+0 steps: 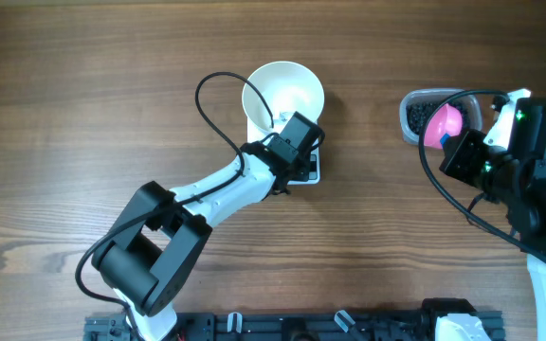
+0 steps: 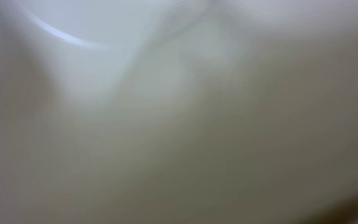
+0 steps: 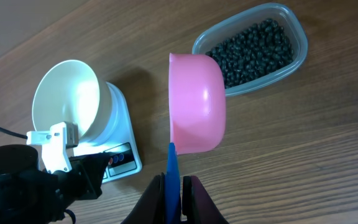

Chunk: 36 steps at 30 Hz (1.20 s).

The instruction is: Scoop item into bowl and weigh 150g on scale

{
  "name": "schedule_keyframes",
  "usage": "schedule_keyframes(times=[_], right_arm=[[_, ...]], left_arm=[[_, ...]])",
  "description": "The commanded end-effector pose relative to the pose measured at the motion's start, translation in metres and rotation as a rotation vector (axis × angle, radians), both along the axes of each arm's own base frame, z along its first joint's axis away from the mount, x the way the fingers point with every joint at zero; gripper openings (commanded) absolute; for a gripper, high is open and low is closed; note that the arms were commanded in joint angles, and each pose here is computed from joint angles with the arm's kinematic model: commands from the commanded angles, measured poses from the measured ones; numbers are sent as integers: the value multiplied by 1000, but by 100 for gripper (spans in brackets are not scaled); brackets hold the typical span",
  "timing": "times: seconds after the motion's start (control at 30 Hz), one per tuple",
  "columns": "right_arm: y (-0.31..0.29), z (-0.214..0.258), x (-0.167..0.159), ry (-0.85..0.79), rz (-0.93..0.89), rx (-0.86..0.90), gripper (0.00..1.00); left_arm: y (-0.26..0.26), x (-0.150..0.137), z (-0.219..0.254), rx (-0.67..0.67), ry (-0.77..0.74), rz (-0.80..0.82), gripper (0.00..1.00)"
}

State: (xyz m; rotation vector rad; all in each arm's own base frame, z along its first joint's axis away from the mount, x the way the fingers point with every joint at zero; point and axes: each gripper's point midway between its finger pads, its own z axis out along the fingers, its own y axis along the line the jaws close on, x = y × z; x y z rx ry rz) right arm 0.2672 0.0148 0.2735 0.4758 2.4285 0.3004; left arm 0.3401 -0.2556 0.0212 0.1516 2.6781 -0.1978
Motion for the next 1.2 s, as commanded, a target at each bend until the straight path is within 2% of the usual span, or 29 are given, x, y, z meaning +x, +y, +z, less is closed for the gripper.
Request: schedule_keyframes(times=[0.0, 0.7, 0.87, 1.17], right_arm=[[-5, 4, 2, -11, -6, -31, 4], [-7, 4, 2, -11, -13, -38, 4], [-7, 4, 2, -12, -13, -39, 4], [-9, 4, 2, -11, -18, -45, 4]], left_arm=[[4, -5, -11, 33, 21, -17, 4], [6, -14, -15, 48, 63, -47, 4], [-4, -18, -15, 29, 70, -142, 4], [-5, -18, -22, 30, 78, -142, 4]])
